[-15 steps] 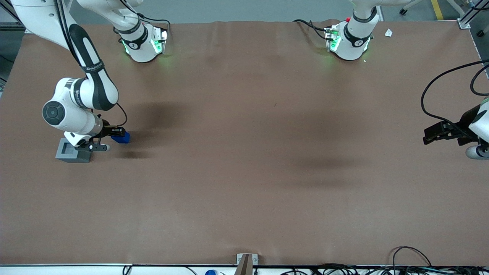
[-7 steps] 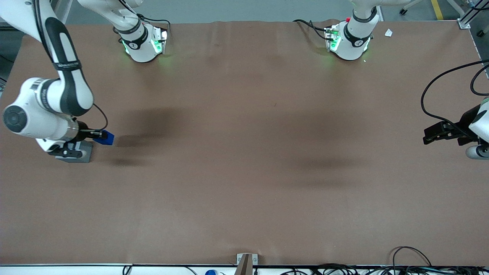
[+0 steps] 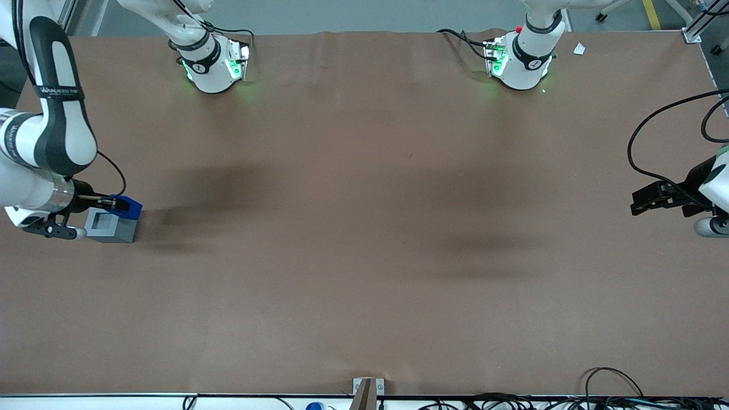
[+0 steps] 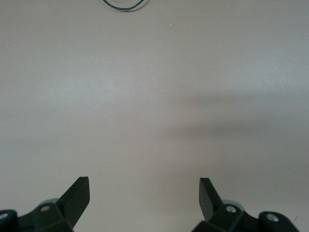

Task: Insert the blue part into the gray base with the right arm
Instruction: 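Carry the blue block with the right gripper above the gray base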

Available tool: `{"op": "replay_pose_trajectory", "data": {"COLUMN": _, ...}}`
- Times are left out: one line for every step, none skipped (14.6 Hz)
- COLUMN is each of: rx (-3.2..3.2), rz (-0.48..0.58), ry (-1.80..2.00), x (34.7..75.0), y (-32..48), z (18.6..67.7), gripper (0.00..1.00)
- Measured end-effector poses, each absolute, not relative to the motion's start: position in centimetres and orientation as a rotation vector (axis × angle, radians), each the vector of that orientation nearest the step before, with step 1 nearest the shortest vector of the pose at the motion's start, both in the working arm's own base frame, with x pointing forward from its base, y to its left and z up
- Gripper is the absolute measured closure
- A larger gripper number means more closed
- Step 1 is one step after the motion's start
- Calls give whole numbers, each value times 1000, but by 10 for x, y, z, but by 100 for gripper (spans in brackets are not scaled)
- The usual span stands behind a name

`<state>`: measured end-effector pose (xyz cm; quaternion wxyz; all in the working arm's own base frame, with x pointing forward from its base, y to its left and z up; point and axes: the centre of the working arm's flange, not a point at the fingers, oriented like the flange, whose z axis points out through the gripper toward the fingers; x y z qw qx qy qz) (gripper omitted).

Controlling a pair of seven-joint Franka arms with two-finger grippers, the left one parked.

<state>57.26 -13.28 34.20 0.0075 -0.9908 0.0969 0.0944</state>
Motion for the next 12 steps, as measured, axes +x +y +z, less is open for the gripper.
{"op": "replay_pose_trajectory", "data": {"rx": -3097, "rz": 286, "ry": 304, "x": 572, "y": -141, "z": 345, "gripper": 49}}
{"op": "replay_pose_trajectory", "data": {"rx": -3097, "rz": 278, "ry": 292, "x": 572, "y": -148, "z": 347, "gripper": 49}}
{"op": "replay_pose_trajectory", "data": {"rx": -3098, "rz": 269, "ry": 280, "x": 572, "y": -154, "z": 349, "gripper": 49}}
{"op": "replay_pose_trajectory", "data": {"rx": -3099, "rz": 259, "ry": 269, "x": 572, "y": -160, "z": 352, "gripper": 49}}
{"op": "replay_pose_trajectory", "data": {"rx": -3101, "rz": 249, "ry": 254, "x": 572, "y": -166, "z": 355, "gripper": 49}}
{"op": "replay_pose_trajectory", "data": {"rx": -3102, "rz": 239, "ry": 239, "x": 572, "y": -171, "z": 357, "gripper": 49}}
{"op": "replay_pose_trajectory", "data": {"rx": -3103, "rz": 231, "ry": 225, "x": 572, "y": -176, "z": 359, "gripper": 49}}
{"op": "replay_pose_trajectory", "data": {"rx": -3104, "rz": 225, "ry": 209, "x": 572, "y": -182, "z": 361, "gripper": 49}}
{"op": "replay_pose_trajectory", "data": {"rx": -3105, "rz": 224, "ry": 193, "x": 572, "y": -188, "z": 360, "gripper": 49}}
{"op": "replay_pose_trajectory", "data": {"rx": -3104, "rz": 225, "ry": 181, "x": 571, "y": -193, "z": 359, "gripper": 49}}
{"op": "replay_pose_trajectory", "data": {"rx": -3103, "rz": 228, "ry": 172, "x": 571, "y": -198, "z": 356, "gripper": 49}}
{"op": "replay_pose_trajectory", "data": {"rx": -3103, "rz": 231, "ry": 167, "x": 571, "y": -203, "z": 353, "gripper": 49}}
